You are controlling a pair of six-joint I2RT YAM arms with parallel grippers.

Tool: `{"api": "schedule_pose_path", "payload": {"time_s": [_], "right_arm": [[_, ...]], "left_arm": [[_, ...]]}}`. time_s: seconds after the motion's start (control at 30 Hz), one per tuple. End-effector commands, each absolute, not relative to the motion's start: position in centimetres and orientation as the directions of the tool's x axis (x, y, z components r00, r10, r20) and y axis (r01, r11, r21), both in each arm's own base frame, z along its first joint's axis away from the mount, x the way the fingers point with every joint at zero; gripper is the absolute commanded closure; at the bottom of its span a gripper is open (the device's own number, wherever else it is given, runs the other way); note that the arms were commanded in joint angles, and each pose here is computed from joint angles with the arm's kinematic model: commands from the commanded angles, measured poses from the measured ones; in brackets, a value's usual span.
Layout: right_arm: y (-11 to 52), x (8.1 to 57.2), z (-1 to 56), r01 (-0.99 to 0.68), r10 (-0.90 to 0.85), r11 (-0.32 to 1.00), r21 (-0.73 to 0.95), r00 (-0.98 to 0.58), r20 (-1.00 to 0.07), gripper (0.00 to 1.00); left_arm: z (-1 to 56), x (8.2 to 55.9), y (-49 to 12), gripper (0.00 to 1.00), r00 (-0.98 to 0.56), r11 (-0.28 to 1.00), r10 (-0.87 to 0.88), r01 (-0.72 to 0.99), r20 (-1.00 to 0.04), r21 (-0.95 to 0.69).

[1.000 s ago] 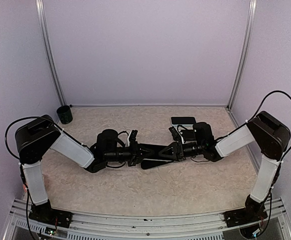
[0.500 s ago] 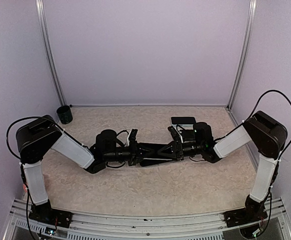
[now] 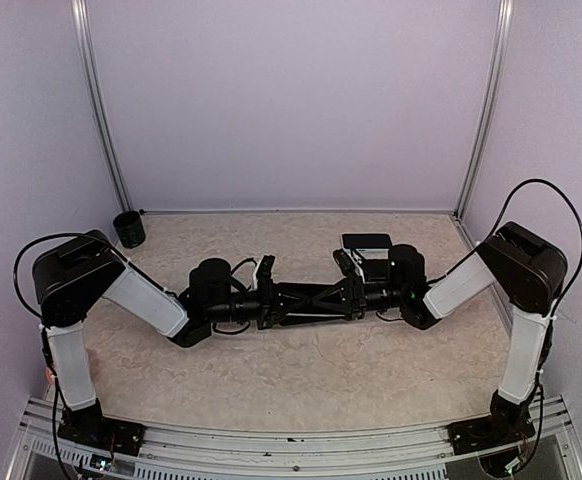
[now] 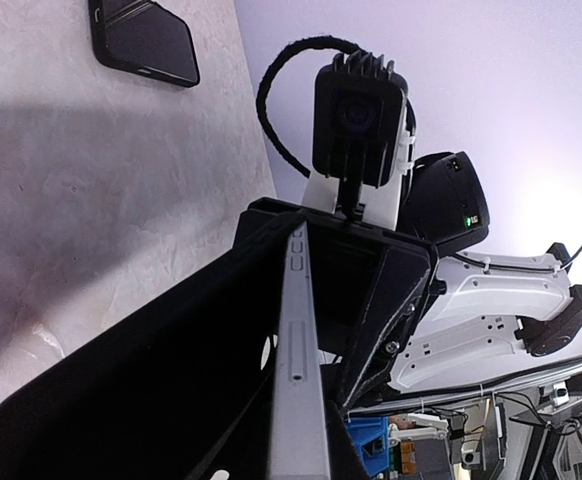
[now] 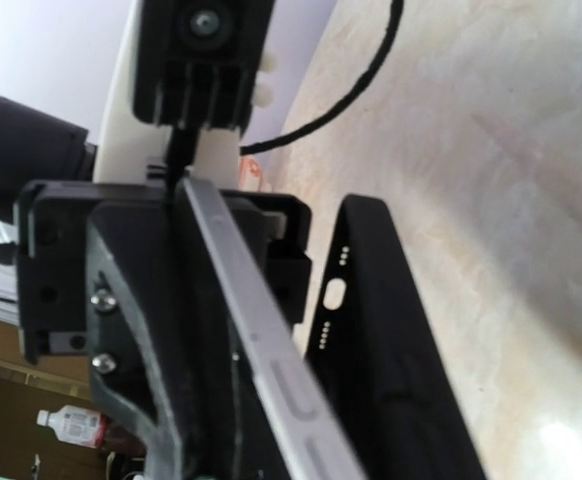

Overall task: Put the phone into the phone case
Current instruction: Install the phone into the phone case.

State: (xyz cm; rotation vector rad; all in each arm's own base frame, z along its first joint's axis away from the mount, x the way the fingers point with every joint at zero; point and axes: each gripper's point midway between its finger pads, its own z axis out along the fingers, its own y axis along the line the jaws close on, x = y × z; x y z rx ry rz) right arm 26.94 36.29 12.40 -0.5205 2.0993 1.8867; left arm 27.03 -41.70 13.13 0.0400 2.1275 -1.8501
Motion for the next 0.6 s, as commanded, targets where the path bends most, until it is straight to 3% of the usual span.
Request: {"api": "schedule_pose_path", "payload": {"time_s": [0.0, 0.27, 0.57], "right_arm": [[37.98, 24.63, 16.50, -0.550, -0.124, -0.086, 0.831, -0.821, -0.557, 0.56], [37.91, 24.34, 16.93, -0.541, -0.123, -0.116, 0.833, -0.824, -0.553, 0.71], [37.66, 24.14, 16.79, -0.528, -0.117, -0.135, 0.839, -0.832, -0.543, 0.73]], "left_arm": [[13.00, 25.95, -42.55, 1.00, -0.956, 0.137, -0.149, 0.234, -0.254, -0.963], [12.92, 25.98, -42.49, 1.00, -0.956, 0.139, -0.150, 0.231, -0.251, -0.963], [12.90, 26.24, -42.04, 0.97, -0.956, 0.142, -0.158, 0.227, -0.248, -0.964]]}}
